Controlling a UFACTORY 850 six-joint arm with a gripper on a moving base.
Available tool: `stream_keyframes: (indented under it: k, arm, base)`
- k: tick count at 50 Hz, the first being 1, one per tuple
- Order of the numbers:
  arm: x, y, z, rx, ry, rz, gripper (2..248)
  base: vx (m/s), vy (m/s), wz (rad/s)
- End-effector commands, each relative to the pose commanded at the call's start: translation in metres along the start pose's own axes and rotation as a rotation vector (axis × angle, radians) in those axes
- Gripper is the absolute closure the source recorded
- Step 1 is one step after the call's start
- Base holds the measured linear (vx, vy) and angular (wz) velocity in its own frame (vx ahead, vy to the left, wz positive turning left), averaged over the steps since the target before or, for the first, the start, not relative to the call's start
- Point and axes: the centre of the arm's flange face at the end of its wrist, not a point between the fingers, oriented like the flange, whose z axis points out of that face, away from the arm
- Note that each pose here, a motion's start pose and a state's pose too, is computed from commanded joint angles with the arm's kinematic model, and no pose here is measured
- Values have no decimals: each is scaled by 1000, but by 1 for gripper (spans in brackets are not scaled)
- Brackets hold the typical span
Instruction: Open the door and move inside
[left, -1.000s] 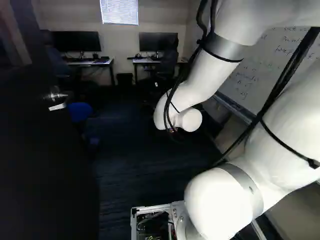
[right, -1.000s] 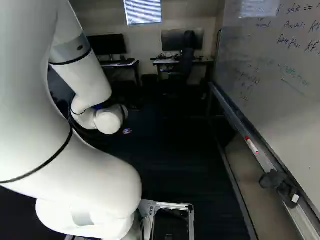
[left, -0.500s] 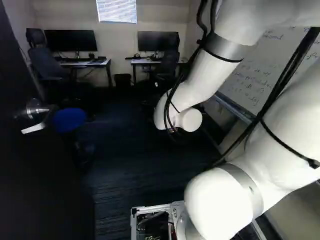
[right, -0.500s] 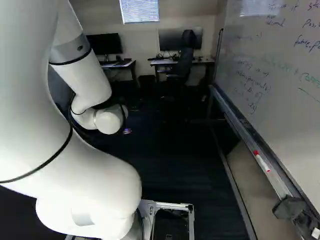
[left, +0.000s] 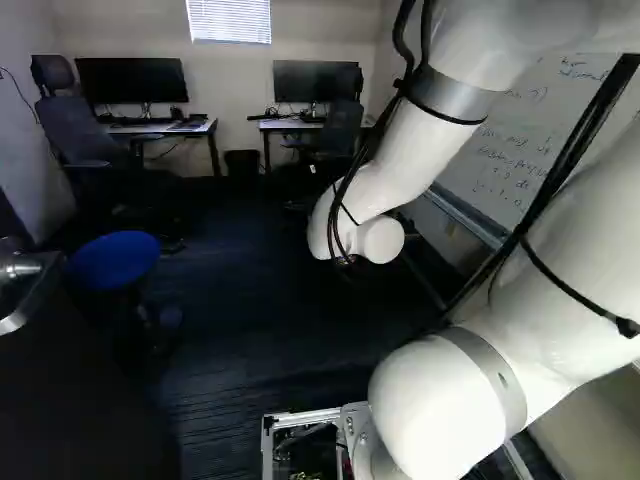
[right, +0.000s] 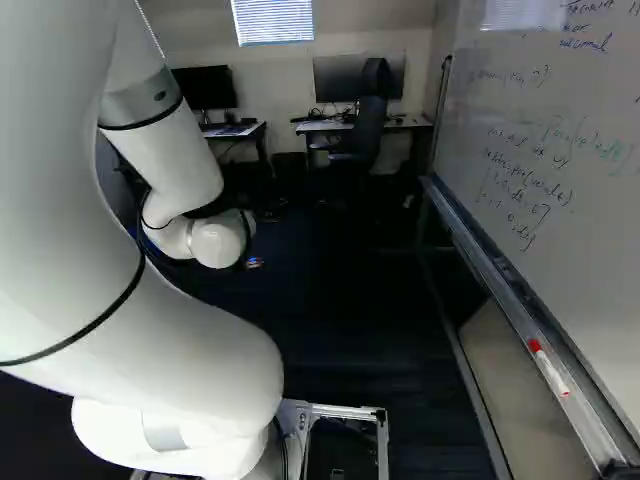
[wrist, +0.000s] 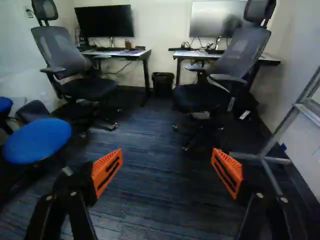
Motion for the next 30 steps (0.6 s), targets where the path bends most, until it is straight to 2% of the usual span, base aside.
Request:
stream_keyframes:
  k: [16,30]
  arm:
    - [0,0,0,0,0,0,3]
    - [0,0,0,0,0,0,3]
  base:
    - [222,5,-6]
    - [140,0,0]
